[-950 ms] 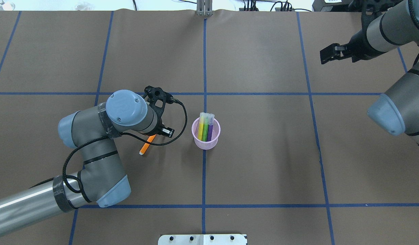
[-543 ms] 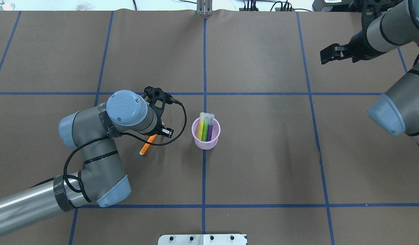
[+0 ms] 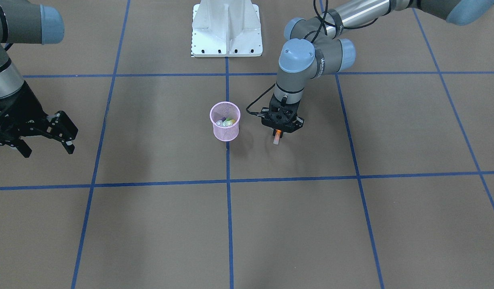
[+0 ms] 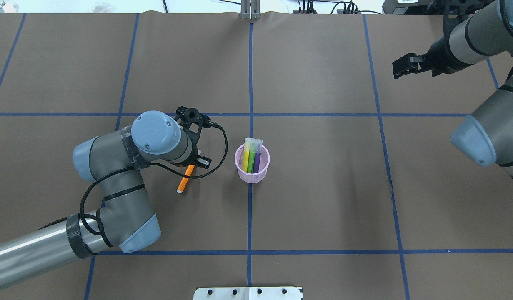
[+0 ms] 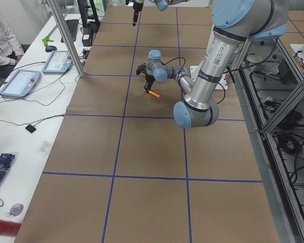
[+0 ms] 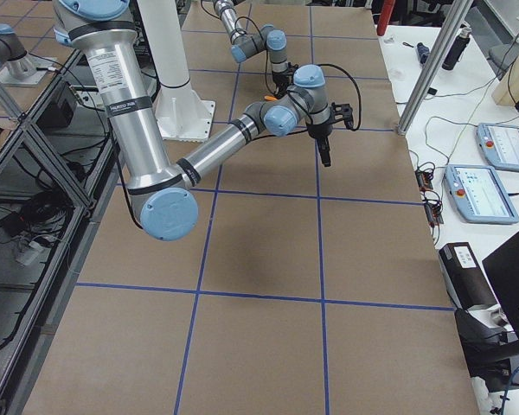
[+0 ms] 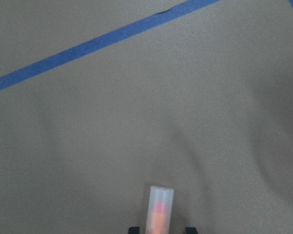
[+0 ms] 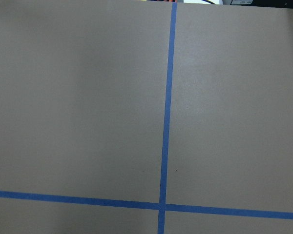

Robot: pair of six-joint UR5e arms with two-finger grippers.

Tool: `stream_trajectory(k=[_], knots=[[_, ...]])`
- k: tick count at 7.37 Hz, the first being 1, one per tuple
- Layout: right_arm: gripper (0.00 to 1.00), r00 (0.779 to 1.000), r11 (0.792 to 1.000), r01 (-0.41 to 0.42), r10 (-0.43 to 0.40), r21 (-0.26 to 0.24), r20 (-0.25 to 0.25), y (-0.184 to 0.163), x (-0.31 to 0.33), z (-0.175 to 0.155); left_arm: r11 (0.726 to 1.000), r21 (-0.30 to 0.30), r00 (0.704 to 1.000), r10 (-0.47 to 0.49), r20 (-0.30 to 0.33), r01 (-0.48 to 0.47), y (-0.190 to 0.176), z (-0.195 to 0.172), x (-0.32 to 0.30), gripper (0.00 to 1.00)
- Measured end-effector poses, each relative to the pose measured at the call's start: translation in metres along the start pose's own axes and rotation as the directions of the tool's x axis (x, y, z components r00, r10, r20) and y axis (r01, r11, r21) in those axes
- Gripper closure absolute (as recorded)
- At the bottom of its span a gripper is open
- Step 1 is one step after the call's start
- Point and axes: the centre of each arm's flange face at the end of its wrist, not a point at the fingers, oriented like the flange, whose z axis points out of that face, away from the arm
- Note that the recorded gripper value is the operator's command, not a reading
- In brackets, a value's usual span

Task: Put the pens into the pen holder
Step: 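Lift the orange marker upright with the left gripper and carry it over the cup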

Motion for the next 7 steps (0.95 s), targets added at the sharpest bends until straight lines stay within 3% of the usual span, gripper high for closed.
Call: stream_trajectory(k=[2,4,5,7], knots=[[0.01,1.000,1.000,0.001,-0.001,0.001,0.002,-0.001,0.000,-0.001,1.000,0.024,1.000,0.006,-0.022,-0.005,-0.004,-0.016,0.005,1.00],[0.01,1.000,1.000,0.013,-0.013,0.007,0.000,-0.006,0.007,-0.005,0.993,0.114,0.994,0.032,-0.103,-0.020,-0.012,-0.062,0.019,1.00],[0.01,1.000,1.000,0.021,-0.021,0.009,-0.005,-0.008,0.015,-0.007,0.979,0.202,0.981,0.065,-0.183,-0.027,-0.015,-0.083,0.027,1.00],[0.01,0.999,0.999,0.034,-0.034,0.016,-0.020,-0.015,0.031,-0.012,0.905,0.426,0.928,0.166,-0.334,-0.009,-0.017,-0.119,0.036,1.00]])
